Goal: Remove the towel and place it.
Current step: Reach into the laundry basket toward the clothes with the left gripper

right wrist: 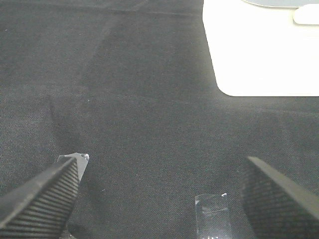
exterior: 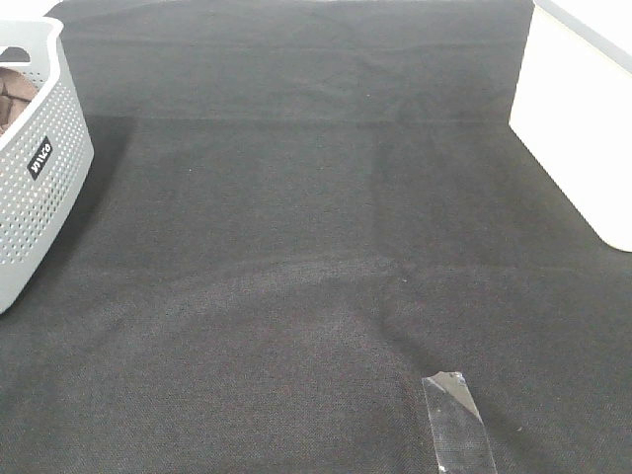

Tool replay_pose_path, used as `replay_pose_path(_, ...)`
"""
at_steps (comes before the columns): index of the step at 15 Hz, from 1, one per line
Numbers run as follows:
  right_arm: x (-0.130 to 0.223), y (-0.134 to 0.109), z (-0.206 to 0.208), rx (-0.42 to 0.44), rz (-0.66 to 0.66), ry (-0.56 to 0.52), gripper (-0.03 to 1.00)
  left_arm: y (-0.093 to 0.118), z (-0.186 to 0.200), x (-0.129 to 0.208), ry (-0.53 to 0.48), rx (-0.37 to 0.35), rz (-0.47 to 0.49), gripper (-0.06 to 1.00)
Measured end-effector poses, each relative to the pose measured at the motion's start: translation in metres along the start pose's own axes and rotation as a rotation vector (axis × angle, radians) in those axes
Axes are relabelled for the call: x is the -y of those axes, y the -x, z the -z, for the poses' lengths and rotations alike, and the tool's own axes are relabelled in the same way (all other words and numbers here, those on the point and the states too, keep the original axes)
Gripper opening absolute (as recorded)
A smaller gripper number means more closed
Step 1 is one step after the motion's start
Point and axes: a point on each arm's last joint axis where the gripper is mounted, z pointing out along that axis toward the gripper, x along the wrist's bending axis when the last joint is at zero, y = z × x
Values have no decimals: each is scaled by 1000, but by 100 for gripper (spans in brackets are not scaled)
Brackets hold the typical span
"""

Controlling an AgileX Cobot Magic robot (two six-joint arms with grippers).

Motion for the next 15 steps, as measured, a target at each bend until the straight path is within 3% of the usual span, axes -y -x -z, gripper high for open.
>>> replay_pose_path(15, 0, 0, 0, 0, 0, 0, 83, 0, 0, 0, 0, 0, 0, 99)
